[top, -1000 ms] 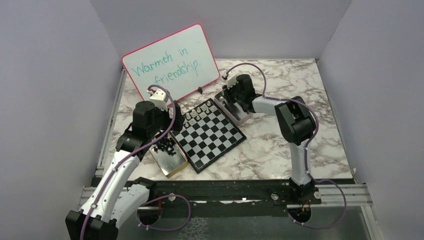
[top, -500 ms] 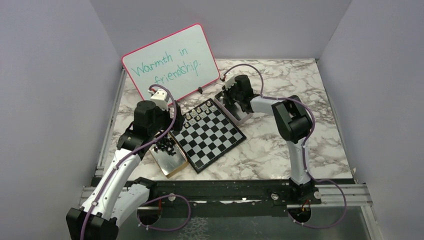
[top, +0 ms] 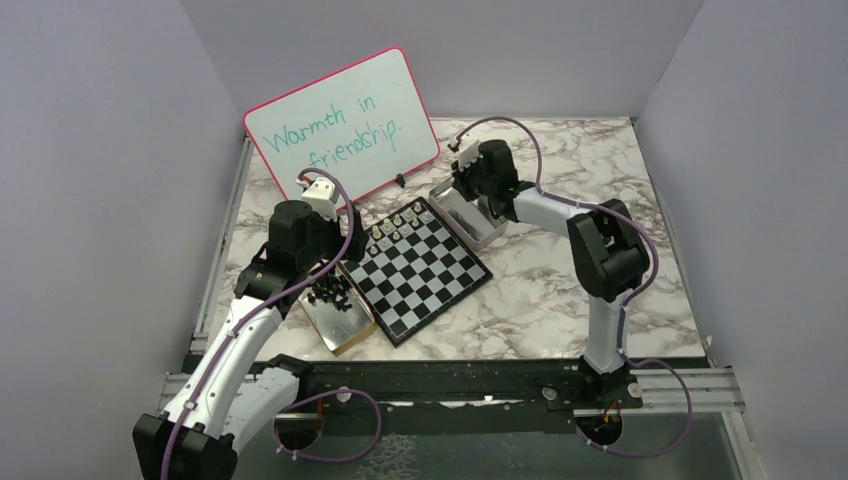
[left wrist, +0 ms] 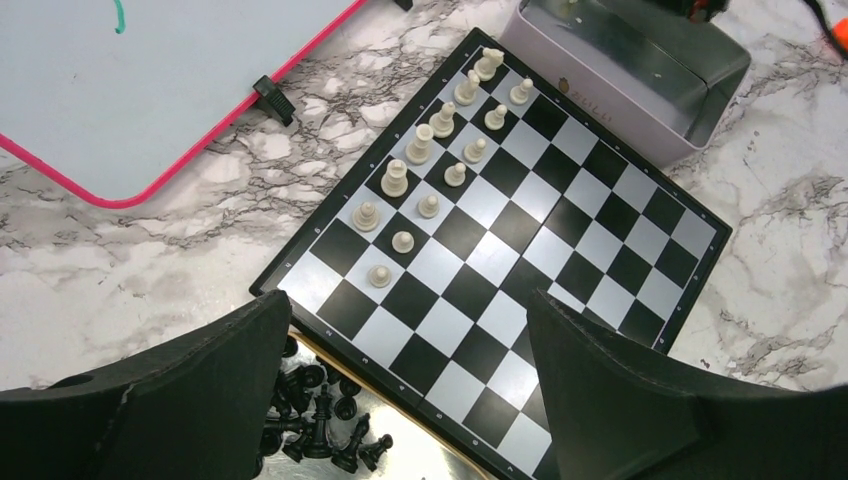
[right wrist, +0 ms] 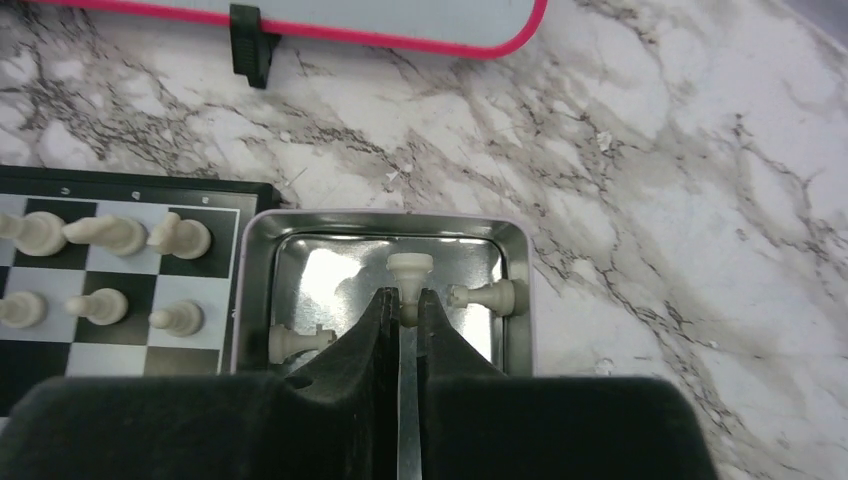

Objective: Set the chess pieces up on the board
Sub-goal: Pick up the chess piece from the storage box, then place the chess piece on the chessboard.

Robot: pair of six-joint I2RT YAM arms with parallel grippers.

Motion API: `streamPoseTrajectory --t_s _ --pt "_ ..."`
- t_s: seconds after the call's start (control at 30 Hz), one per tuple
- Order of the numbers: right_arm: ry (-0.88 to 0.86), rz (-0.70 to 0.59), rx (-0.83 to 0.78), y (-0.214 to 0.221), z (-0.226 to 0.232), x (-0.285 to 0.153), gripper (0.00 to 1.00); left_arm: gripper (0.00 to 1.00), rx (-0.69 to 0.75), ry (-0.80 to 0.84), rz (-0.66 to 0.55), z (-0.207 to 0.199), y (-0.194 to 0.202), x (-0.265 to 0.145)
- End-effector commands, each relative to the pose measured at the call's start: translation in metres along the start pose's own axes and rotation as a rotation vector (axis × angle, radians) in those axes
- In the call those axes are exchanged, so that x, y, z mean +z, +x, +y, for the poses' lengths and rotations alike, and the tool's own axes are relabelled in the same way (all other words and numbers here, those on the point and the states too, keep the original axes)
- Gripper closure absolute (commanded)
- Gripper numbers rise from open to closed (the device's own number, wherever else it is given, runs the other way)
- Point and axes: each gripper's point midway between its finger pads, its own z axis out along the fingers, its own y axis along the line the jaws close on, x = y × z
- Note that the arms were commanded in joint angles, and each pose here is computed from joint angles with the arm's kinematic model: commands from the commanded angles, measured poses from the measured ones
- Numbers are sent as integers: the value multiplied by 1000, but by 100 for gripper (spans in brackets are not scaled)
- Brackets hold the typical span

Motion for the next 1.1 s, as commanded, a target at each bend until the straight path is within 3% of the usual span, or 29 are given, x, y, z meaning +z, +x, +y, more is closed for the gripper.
streamPoseTrajectory --t_s 0.0,0.23,0.4,0.7,0.93,1.07 --pt "5 5 87 -39 1 -38 99 12 19 24 -33 -4 -8 -1" --pt "-138 159 244 -32 45 -85 98 13 22 8 -52 -2 -11 -5" --pt "-189 263 202 -27 91 -121 98 13 20 -16 -71 2 -15 -8" --pt "-244 570 152 37 148 -157 98 13 20 -90 -112 13 -24 -18" --pt "-252 820 72 88 173 -168 95 13 19 -112 -129 17 -27 -22" --pt "-265 894 53 105 181 -161 94 13 18 -115 -128 17 -27 -22"
